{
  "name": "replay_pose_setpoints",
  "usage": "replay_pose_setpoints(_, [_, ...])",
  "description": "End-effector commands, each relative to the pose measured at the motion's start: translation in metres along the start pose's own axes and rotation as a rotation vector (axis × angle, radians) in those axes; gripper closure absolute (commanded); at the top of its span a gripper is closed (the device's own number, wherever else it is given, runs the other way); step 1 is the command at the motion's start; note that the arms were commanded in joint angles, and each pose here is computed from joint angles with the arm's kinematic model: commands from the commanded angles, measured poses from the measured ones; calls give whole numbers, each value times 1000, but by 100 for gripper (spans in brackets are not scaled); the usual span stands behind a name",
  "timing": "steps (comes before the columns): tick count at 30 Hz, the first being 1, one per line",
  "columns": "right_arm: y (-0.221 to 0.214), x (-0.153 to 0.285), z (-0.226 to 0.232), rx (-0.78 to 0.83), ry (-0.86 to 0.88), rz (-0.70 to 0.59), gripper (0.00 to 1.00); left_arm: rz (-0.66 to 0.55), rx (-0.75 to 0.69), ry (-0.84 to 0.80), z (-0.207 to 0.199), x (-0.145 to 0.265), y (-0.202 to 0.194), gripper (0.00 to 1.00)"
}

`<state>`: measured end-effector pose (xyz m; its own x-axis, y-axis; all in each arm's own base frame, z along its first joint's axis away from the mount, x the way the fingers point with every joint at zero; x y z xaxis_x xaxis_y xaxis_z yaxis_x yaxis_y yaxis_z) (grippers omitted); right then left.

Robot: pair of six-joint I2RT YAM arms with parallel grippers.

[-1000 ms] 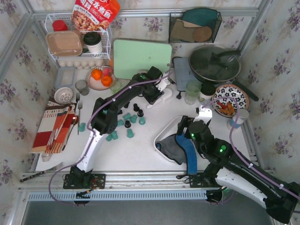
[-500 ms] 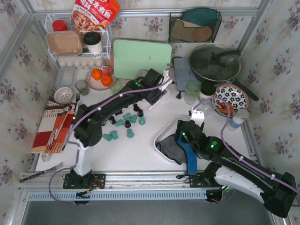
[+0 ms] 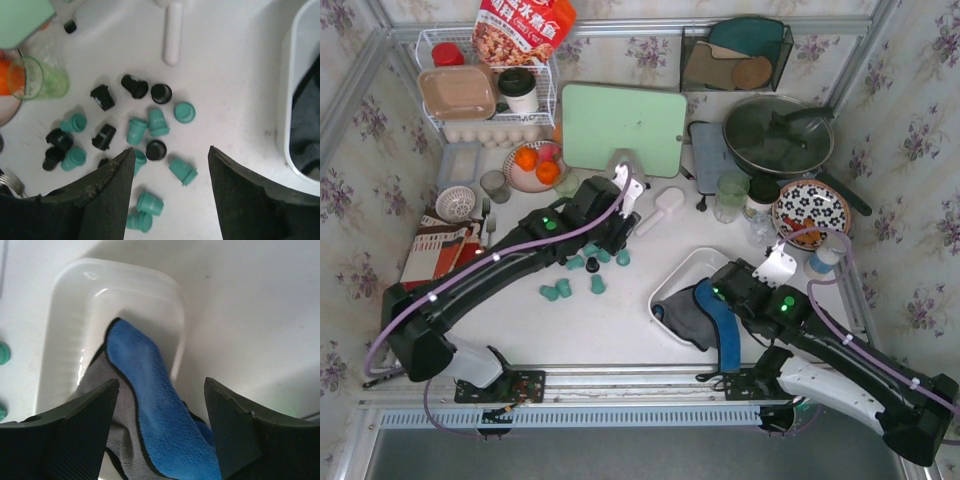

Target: Mix the coffee capsules in the storage basket

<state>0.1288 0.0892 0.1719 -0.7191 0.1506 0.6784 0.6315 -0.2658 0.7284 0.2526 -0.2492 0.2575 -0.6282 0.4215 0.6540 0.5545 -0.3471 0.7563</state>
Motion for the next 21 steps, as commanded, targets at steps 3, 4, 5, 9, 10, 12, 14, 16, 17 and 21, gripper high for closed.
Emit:
replay_pose_setpoints(3, [-14, -3, -16, -31, -129, 67, 26, 37, 73, -16, 1, 43, -25, 36])
replay_pose_setpoints(4, [-18, -6, -13, -20, -121, 76, 27, 37, 74, -20, 1, 50, -28, 35])
replay_pose_setpoints(5, [-22, -9, -11, -6, -119, 94, 28, 35, 77, -22, 2, 56, -32, 35])
replay_pose_setpoints(9, [-37, -23, -1, 30, -110, 146, 33, -6, 96, -23, 6, 78, -40, 33])
replay_pose_setpoints(10, [-39, -25, 2, 39, -108, 159, 35, -17, 104, -26, 6, 83, -41, 32])
replay_pose_setpoints(12, [-41, -27, 8, 54, -97, 180, 38, -27, 114, -38, 7, 96, -43, 32])
replay_pose_setpoints(14, [-40, -27, 13, 78, -86, 195, 42, -29, 116, -49, 6, 107, -45, 31])
replay_pose_setpoints(16, [-35, -24, 17, 108, -81, 202, 47, -22, 126, -63, 6, 117, -48, 31])
replay_pose_setpoints(17, [-31, -22, 19, 123, -81, 203, 48, -22, 130, -69, 7, 122, -49, 28])
replay_pose_setpoints(21, [-19, -13, 23, 189, -76, 208, 62, -30, 152, -59, 13, 137, -57, 26])
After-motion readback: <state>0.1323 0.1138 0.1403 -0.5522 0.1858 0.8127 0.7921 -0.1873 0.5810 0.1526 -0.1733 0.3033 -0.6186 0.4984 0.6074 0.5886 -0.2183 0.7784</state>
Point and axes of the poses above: each gripper's point midway between its finger pads, its own x axis back along the fingers, its own z axis along the line the jaws close on, y = z × x, the point moved 7 cm from there along x, back along the fingers, and after that the axes turned 14 degrees about x, right-handed, at the moved point
